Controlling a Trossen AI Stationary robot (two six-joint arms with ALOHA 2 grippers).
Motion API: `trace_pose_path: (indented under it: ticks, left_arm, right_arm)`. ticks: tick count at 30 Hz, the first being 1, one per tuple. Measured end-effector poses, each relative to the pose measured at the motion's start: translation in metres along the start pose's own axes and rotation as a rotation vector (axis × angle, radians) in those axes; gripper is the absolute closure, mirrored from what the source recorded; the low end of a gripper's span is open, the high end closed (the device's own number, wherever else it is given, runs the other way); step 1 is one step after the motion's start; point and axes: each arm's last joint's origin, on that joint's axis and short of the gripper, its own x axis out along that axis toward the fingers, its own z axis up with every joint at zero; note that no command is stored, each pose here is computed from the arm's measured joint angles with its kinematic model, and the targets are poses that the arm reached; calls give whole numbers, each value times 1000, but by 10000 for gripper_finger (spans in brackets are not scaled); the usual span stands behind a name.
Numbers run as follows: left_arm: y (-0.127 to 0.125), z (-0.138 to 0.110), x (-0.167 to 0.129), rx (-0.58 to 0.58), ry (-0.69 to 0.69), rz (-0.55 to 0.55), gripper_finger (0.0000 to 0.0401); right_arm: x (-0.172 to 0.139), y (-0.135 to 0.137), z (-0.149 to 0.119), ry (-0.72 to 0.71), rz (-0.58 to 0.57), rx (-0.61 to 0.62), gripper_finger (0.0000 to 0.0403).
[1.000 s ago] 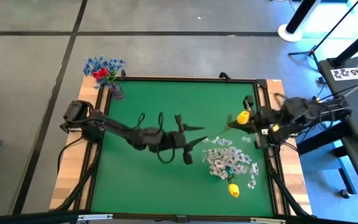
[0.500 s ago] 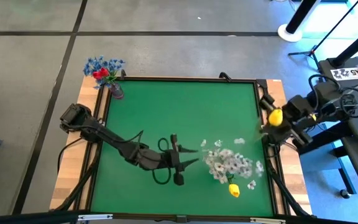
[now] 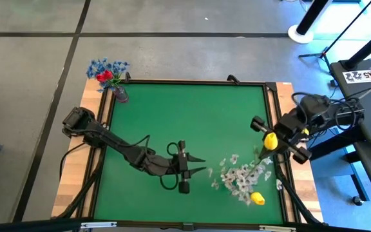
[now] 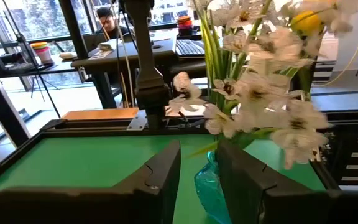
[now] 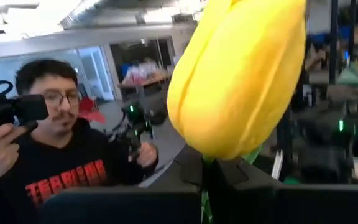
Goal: Sort flowers into vase by color
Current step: Put the yellow flower into the blue vase
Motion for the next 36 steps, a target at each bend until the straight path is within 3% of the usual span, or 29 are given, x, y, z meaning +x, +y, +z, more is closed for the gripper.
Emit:
trace_pose_path:
  ticks: [6, 9, 16, 21, 23, 28, 36]
  left_arm:
    - [5, 0, 3, -4, 5, 15, 301]
    - [10, -2, 6, -4, 21, 30, 301]
    - [21, -5, 12, -15, 45, 61, 301]
    - [27, -5, 15, -19, 46, 72, 301]
    - [29, -5, 16, -20, 47, 78, 301]
    - [33, -5, 18, -32, 49, 71, 301]
    - [33, -5, 18, -68, 49, 71, 301]
  right_arm:
    - [-17, 19, 37, -105, 21, -117, 399]
    - [-32, 31, 59, -82, -48, -202, 399]
    - [-65, 38, 78, 9, -589, -402, 399]
    - [-65, 24, 53, 136, -829, -310, 399]
    - [-57, 15, 37, 169, -832, -229, 398]
    - [-39, 2, -2, 218, -659, -16, 398]
    - [-24, -9, -41, 247, -479, 111, 398]
